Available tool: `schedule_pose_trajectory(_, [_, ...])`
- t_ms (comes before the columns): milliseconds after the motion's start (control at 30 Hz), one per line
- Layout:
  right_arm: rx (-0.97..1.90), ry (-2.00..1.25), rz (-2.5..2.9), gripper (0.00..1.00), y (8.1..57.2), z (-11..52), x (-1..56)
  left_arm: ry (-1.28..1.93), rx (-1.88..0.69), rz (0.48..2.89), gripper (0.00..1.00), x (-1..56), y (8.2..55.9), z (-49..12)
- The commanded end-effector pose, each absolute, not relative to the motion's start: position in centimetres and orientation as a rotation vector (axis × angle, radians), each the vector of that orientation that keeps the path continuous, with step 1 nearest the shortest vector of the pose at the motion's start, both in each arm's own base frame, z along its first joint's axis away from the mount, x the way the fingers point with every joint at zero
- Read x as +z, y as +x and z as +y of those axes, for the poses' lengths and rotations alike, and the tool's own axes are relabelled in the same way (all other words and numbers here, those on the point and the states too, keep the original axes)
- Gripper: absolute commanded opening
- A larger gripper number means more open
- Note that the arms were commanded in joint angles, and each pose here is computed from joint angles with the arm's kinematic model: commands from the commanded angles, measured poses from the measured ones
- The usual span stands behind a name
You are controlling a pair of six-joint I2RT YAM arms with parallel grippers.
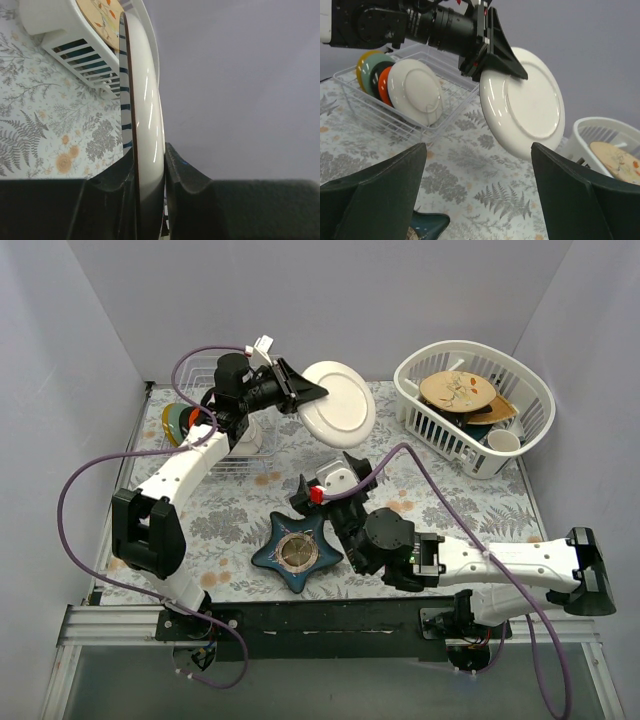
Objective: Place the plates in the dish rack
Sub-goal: Insert the plate into the dish rack.
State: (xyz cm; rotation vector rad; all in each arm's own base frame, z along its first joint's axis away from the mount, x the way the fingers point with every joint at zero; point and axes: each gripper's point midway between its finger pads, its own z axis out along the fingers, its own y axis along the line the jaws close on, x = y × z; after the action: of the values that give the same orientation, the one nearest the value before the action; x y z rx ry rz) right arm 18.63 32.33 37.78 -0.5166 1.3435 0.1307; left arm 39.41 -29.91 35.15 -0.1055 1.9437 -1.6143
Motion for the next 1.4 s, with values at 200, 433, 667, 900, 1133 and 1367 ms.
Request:
schedule_pose_trajectory(200, [0.316,-0.347,1.476,0.93,17.7,28.1,38.6,-0.075,-1.317,1.747,0.0,40.4,42.7,-21.7])
schedule_pose_trajectory(433, [0.379,-0.242,1.508,0.93,19.2,24.1,39.2,-0.211,-0.991,1.765,0.0,37.9,46.2,-9.6])
schedule_pose_trajectory(667, [0.396,-0.246,1.56,0.93,20.3,23.5,37.3,-0.166,-0.925,1.791,0.0,35.2,47.7,-6.0])
schedule_pose_trajectory(900, [0.403,-0.231,1.585,0.93,20.8,23.1,36.4,-0.139,-0.935,1.819,0.0,33.0,48.9,-5.9])
schedule_pose_trajectory(1133, [0.414,-0.212,1.608,0.93,20.9,22.1,35.5,-0.127,-0.915,1.851,0.0,30.0,50.4,-5.6])
schedule_pose_trajectory(1367, [0.417,-0.202,1.626,0.93,20.8,21.6,34.9,-0.119,-0.876,1.865,0.0,28.6,51.5,-5.1])
